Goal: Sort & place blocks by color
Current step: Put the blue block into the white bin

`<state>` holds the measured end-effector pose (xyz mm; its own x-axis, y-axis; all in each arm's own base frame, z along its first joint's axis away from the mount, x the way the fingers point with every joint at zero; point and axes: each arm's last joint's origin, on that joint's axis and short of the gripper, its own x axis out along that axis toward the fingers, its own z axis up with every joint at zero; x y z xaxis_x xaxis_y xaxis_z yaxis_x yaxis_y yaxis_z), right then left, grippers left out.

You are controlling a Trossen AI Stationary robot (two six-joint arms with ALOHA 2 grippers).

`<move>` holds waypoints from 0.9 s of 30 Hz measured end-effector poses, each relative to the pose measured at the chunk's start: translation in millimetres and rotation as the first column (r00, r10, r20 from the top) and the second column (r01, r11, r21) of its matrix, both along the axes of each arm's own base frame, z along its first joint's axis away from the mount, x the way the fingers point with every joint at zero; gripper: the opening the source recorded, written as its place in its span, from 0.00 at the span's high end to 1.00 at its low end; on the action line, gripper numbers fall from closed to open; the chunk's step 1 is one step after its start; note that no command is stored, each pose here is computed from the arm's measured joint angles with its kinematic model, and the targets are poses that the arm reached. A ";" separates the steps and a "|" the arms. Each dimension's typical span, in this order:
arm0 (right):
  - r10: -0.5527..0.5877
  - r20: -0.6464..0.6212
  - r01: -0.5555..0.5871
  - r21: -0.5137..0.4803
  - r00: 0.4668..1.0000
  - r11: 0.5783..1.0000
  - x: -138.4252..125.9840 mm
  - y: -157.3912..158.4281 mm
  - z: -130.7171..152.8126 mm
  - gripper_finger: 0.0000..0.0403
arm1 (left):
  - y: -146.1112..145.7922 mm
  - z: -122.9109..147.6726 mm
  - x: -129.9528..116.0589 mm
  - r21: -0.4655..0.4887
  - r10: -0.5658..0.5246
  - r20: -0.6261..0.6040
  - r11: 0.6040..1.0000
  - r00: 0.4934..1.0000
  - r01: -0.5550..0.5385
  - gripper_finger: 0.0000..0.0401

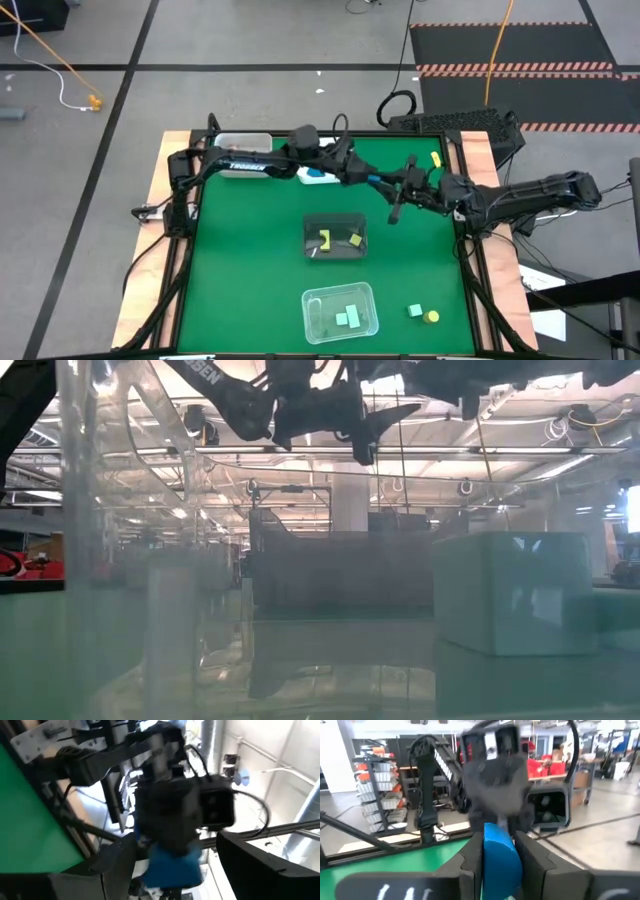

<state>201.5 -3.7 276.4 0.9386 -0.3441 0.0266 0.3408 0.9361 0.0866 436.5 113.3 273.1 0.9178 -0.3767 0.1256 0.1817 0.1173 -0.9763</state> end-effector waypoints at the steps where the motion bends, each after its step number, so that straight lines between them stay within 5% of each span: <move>1: -0.001 0.005 0.001 -0.017 1.000 1.000 -0.1 0.0 1.1 0.83 | -1.3 -1.1 0.5 -0.002 -0.006 -0.012 1.000 1.000 0.006 0.32; 7: -0.007 0.002 0.008 -0.088 1.000 0.996 -0.1 -0.3 3.2 0.83 | -8.2 -3.8 2.2 -0.012 -0.033 -0.044 0.999 0.999 0.032 0.32; 27: 0.021 -0.039 -0.022 -0.037 0.999 0.999 3.7 0.5 -4.2 0.83 | -13.6 -4.0 4.2 0.008 -0.004 -0.035 1.000 0.999 0.004 0.34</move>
<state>205.2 -3.1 272.2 0.9463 -0.3233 0.0025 0.3230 0.9456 0.0383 440.7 99.7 269.1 0.9202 -0.3809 0.0901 0.1476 0.1244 -0.9812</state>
